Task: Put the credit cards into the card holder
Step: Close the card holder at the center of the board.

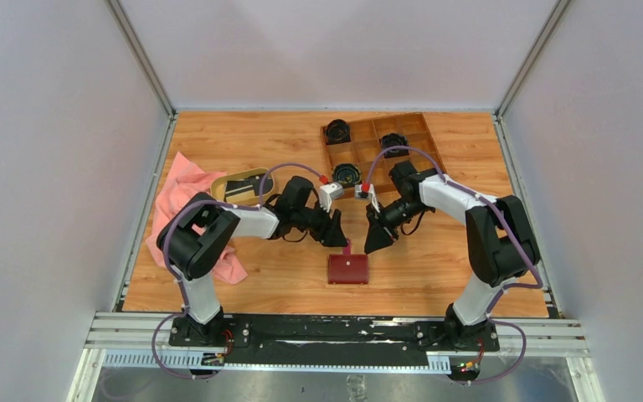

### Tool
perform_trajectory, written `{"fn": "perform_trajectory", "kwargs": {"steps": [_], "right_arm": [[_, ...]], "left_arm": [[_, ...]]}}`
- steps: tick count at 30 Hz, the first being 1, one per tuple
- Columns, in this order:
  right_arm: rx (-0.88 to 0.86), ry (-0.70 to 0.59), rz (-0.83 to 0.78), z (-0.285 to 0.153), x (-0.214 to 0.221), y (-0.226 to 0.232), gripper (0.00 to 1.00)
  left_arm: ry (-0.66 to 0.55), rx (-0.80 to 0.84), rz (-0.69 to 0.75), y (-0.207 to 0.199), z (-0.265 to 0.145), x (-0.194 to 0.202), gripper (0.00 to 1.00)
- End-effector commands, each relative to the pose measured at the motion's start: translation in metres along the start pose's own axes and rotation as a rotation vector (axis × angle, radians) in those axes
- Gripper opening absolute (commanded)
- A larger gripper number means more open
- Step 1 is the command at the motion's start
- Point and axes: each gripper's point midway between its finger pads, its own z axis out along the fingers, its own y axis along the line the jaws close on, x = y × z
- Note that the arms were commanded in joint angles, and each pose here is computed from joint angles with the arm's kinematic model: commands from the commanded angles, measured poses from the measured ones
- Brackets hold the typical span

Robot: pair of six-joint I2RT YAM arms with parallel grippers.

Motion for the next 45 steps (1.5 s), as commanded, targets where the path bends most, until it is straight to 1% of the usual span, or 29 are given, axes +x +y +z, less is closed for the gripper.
{"fn": "perform_trajectory", "kwargs": {"steps": [1, 12, 19, 28, 45], "right_arm": [[-0.045, -0.001, -0.038, 0.001, -0.003, 0.012, 0.22], [-0.041, 0.005, -0.046, 0.001, -0.002, 0.012, 0.21], [-0.038, 0.012, -0.044, 0.001, 0.0, 0.011, 0.21], [-0.036, 0.016, -0.044, 0.001, 0.001, 0.01, 0.2], [-0.032, 0.023, -0.046, 0.001, 0.002, 0.009, 0.19]], "left_arm": [[0.015, 0.07, 0.009, -0.003, 0.007, -0.004, 0.56], [0.024, 0.099, -0.028, 0.0, 0.016, -0.005, 0.48], [0.015, 0.105, -0.081, 0.005, 0.017, -0.008, 0.44], [0.016, 0.14, -0.12, 0.003, 0.019, -0.009, 0.43], [0.017, 0.154, -0.148, 0.004, 0.022, -0.013, 0.36]]}}
